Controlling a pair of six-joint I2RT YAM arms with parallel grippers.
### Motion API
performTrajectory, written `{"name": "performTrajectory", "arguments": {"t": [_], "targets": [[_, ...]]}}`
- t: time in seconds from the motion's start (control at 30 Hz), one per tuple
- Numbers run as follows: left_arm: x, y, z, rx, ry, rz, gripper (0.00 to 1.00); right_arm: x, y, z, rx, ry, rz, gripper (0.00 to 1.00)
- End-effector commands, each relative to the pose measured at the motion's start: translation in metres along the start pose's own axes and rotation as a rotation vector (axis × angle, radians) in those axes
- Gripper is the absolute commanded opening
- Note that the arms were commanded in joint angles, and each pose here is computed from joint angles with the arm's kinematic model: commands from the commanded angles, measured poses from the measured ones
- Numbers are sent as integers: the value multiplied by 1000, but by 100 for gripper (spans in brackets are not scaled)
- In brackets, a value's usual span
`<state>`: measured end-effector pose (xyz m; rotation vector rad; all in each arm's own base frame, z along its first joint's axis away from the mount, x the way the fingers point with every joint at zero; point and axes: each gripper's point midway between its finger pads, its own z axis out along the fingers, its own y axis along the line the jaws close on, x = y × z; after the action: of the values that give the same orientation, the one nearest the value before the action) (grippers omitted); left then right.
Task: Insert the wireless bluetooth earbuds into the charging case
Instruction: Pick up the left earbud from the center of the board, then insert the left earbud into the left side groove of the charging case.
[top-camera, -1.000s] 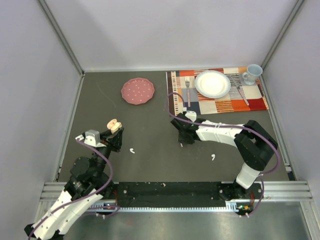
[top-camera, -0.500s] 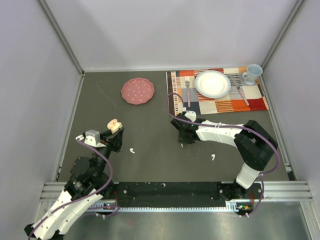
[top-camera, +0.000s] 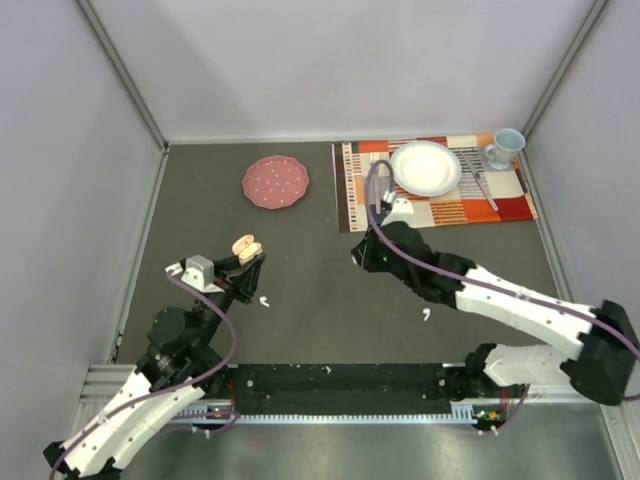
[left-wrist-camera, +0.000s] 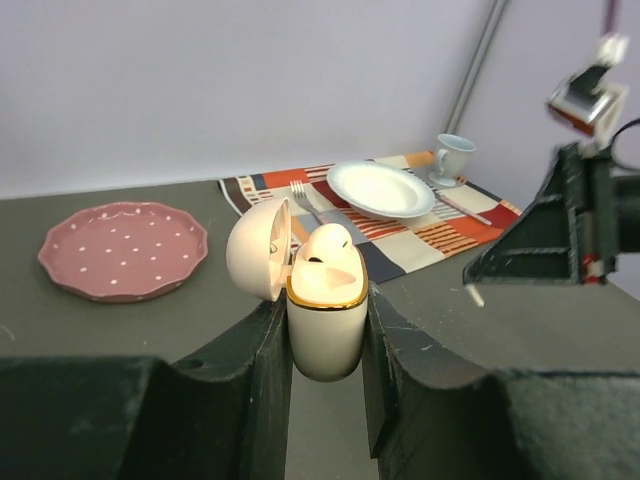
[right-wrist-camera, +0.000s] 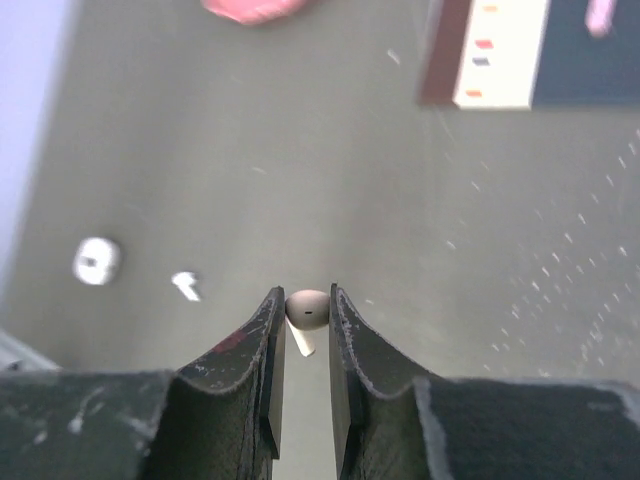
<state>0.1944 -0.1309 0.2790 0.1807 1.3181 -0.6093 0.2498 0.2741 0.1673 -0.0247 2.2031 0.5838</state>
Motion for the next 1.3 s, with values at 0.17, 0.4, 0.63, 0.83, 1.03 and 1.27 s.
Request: {"name": "performTrajectory", "arguments": {"t": [0.17,0.4,0.63,0.83,1.03,1.27], "targets": [[-29,-52,25,245,-133,-32,0,-131,90,-127,-481,-663,100,0],[-37,-89,38,425,-185,-68,0,-142,138,-160,-726,-780,147,0],[-38,-100,44,488,-215,-21,0,-119,177,-171,-887,-825,52,0],[-34,-101,44,498,-213,-18,0,-106,194,-188,-981,-903,-19,0],[-32,-101,44,497,-206,-9,0,-95,209,-185,-1029,-863,-58,0],[-29,-102,44,507,-188,5,0,-92,217,-175,-1006,-838,-92,0]]}}
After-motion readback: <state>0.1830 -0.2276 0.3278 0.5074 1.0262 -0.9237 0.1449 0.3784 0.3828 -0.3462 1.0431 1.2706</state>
